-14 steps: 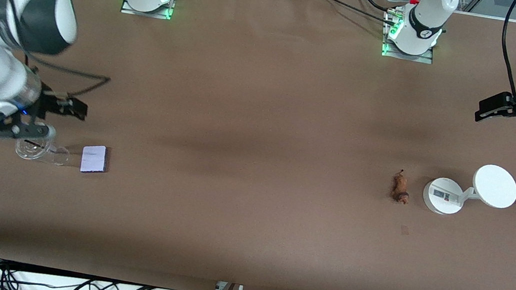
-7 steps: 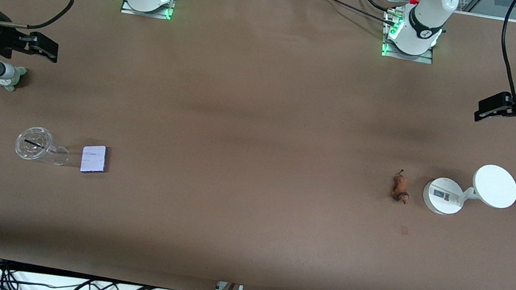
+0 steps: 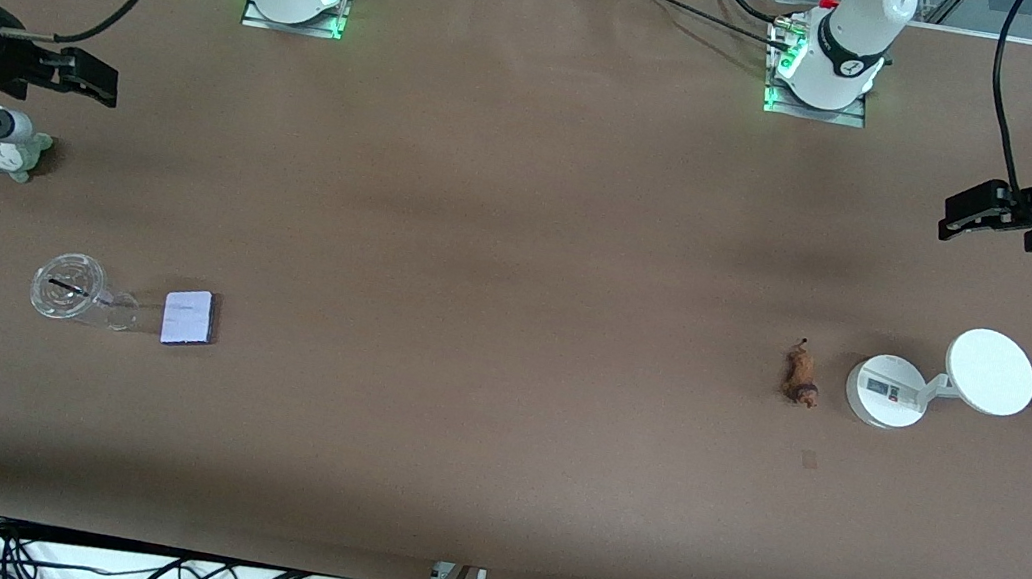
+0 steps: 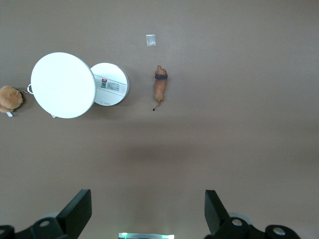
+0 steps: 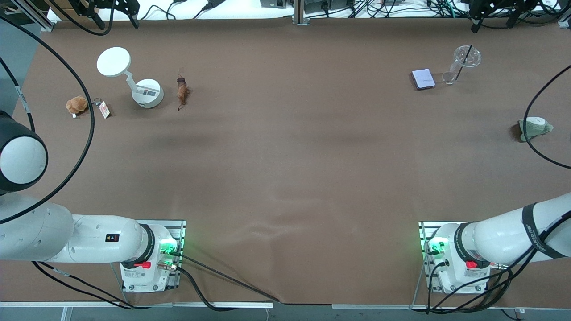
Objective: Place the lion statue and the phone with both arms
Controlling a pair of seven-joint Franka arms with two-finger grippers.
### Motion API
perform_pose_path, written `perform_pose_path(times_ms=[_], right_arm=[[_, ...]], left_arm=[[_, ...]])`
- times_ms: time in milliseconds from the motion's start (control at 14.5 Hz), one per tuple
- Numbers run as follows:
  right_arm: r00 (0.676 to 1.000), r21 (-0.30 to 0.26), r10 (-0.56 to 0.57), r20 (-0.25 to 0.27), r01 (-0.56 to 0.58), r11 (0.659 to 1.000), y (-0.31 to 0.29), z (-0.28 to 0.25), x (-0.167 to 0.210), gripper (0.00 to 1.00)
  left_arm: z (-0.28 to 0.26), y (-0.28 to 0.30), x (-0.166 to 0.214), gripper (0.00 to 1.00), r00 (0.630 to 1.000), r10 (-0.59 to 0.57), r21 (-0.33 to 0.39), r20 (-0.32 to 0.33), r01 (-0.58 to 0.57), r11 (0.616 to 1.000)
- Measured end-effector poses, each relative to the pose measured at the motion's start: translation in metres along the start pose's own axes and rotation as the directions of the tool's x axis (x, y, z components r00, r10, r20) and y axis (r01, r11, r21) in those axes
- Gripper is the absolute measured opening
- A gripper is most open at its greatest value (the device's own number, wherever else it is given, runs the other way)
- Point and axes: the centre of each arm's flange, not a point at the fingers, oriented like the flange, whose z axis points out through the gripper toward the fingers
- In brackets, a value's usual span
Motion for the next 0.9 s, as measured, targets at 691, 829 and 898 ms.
perform_pose_path(times_ms=[691, 829, 898], right_arm=[[0.996, 0.001, 0.017, -0.09, -0.017, 1.0, 0.003, -0.003, -0.038, 1.0], [0.995, 0.001, 0.016, -0.095, -0.016, 1.0, 0.002, -0.003, -0.037, 1.0], [0.995, 0.001, 0.015, -0.097, -0.015, 1.0, 0.001, -0.003, -0.037, 1.0]], left_arm=[[0.0, -0.001, 0.0, 1.0, 1.0, -0.001, 0.008, -0.001, 0.001, 1.0], [0.0, -0.002, 0.0, 1.0, 1.0, -0.002, 0.015, -0.001, 0.002, 1.0], [0.001, -0.002, 0.001, 1.0, 1.0, -0.003, 0.016, 0.0, 0.003, 1.0]])
